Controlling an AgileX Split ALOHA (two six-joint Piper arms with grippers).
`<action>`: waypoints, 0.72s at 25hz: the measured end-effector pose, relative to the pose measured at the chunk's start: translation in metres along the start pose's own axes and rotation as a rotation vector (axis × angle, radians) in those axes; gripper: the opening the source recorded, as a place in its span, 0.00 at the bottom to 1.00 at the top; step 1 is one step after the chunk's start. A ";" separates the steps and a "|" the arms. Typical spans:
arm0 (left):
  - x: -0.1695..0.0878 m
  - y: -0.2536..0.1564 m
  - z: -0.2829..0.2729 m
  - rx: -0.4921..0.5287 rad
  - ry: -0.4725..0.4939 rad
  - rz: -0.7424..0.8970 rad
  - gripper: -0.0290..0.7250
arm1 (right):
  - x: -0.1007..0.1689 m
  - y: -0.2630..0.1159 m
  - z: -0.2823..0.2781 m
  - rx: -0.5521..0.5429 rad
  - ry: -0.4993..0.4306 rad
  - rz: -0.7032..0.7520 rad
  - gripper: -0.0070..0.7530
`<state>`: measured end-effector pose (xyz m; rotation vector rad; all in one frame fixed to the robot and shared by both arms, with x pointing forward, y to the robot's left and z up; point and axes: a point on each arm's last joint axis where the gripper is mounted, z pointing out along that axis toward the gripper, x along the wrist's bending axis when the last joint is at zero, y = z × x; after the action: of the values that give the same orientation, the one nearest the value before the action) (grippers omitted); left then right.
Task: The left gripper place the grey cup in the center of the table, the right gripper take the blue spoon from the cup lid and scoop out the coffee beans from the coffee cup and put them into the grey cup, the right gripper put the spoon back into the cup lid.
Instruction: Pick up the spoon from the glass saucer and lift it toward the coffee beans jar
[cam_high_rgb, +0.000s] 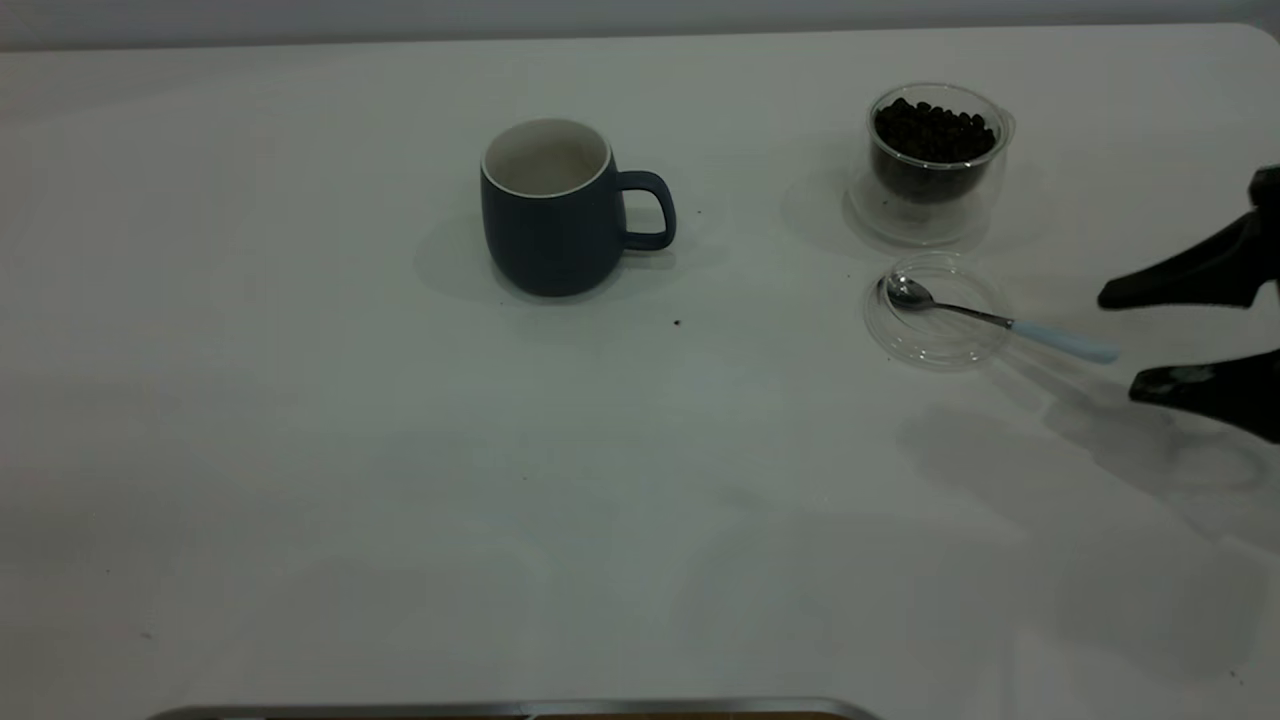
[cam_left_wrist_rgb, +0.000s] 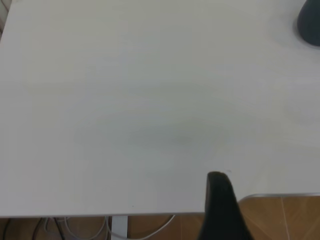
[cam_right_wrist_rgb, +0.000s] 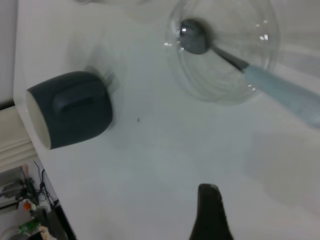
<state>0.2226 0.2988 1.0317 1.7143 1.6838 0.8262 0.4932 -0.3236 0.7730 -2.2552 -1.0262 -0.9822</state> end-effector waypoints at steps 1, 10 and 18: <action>0.000 0.000 0.000 0.000 0.000 0.000 0.77 | -0.003 0.002 0.003 0.004 0.002 0.005 0.79; 0.000 0.000 0.000 0.000 0.000 0.000 0.77 | -0.019 0.018 0.027 0.032 0.067 0.032 0.79; 0.000 0.000 0.000 0.000 0.000 0.000 0.77 | -0.019 0.021 0.032 0.044 0.140 0.041 0.79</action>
<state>0.2226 0.2988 1.0317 1.7143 1.6838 0.8262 0.5141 -0.3232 0.7358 -2.1303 -0.9292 -1.0727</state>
